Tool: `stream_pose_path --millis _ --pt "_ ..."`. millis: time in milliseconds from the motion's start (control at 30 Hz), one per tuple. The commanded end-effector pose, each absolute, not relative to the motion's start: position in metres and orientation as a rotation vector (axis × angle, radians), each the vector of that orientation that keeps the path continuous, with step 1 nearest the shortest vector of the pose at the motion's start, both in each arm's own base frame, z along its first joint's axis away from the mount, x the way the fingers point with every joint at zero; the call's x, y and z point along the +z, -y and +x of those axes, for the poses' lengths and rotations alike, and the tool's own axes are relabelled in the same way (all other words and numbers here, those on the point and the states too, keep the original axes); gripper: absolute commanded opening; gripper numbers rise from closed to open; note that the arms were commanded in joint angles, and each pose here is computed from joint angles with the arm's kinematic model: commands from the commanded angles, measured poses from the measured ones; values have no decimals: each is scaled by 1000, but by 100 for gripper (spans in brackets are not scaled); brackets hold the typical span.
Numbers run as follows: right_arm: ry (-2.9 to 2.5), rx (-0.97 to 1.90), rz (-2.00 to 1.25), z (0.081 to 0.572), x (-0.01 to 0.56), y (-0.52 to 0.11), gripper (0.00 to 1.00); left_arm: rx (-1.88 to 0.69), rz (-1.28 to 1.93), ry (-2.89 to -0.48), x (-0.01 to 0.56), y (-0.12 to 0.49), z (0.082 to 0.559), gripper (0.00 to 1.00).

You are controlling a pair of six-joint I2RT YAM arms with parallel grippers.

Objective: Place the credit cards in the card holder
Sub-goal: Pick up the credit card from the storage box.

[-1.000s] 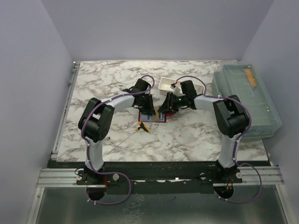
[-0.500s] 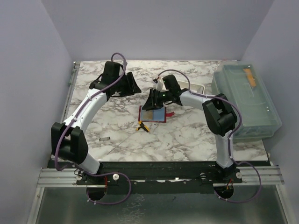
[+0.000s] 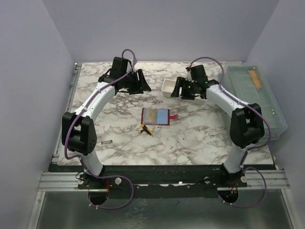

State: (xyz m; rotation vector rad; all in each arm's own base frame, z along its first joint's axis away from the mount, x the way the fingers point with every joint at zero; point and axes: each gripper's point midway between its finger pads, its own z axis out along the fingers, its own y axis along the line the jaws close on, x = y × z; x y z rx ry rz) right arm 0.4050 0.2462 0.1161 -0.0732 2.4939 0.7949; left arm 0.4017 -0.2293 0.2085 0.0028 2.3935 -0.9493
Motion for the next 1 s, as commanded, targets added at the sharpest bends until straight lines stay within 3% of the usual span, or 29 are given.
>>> stream_pose_path --millis 0,167,367,967 --pt "-2522 107 126 429 112 -130 75 -945 90 -2408 198 233 391 57" --pt "-2484 -215 267 456 115 -65 78 -899 102 -2439 178 228 380 58" --pt "-2509 -462 302 481 98 -34 78 -935 137 -2436 179 239 373 58" --pt "-2548 -677 278 466 86 -11 54 -1020 158 -2408 190 247 367 59"
